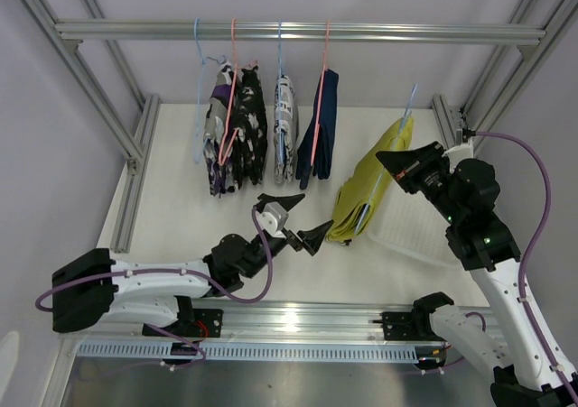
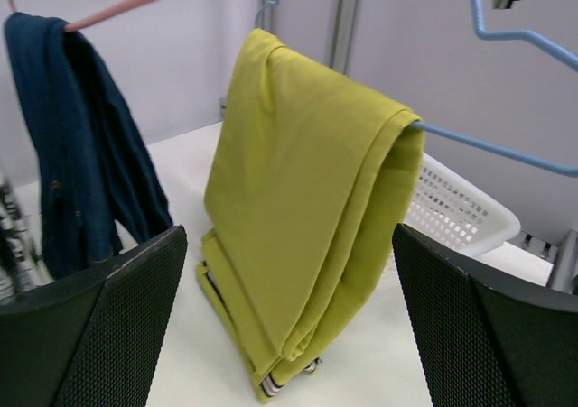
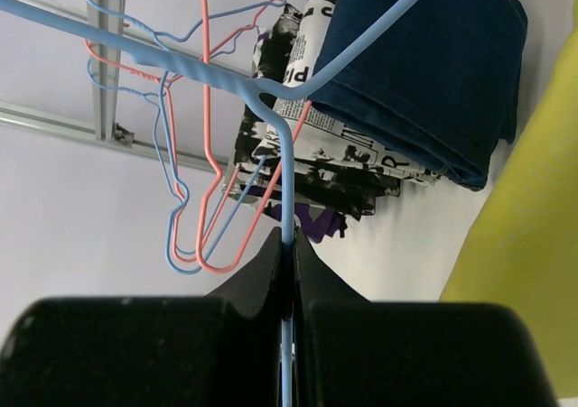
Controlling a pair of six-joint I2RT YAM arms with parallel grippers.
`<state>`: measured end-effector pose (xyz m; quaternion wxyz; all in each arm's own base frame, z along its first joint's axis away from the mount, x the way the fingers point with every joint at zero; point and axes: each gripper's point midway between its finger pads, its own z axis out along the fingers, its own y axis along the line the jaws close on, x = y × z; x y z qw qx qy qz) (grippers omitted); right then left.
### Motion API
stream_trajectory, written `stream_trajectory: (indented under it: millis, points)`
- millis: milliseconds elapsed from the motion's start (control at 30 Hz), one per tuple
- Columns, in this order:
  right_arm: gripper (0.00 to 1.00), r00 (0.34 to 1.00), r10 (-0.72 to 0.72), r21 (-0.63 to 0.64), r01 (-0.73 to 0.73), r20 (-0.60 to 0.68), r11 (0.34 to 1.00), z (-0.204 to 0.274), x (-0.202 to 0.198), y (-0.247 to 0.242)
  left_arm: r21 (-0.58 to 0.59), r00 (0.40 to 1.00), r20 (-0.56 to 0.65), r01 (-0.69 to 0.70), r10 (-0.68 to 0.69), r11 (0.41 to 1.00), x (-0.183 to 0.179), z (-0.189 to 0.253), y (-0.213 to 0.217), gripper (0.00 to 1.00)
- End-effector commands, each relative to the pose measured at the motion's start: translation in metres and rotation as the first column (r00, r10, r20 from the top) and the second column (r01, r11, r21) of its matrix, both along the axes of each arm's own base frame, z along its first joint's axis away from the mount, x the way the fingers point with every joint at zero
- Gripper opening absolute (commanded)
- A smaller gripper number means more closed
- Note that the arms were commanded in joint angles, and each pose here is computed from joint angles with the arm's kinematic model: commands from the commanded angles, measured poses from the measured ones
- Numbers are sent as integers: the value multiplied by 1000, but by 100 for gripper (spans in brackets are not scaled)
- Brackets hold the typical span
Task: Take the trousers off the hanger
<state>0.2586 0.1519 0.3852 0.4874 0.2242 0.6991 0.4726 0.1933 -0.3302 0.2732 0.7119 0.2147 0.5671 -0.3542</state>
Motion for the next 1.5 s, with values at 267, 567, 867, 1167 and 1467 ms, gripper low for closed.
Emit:
stream_trajectory:
  millis: [267, 567, 867, 1167, 1467]
  points:
    - [0, 987, 14, 114, -33, 163, 993, 51, 0, 5, -128, 988, 87, 140, -130, 982, -16, 37, -37, 99]
    - [0, 987, 49, 122, -68, 155, 990, 47, 2, 15, -104, 986, 140, 110, -95, 989, -13, 40, -58, 98]
    - [0, 981, 87, 124, -110, 175, 986, 55, -7, 21, -87, 984, 177, 33, -17, 996, 0, 37, -63, 96]
    - [0, 977, 101, 109, -123, 189, 986, 59, -15, 20, -52, 982, 189, -17, 27, 999, 10, 23, -68, 92]
    - [0, 976, 102, 101, -124, 195, 987, 61, -22, 17, -49, 985, 163, -49, 57, 998, 27, 14, -64, 92]
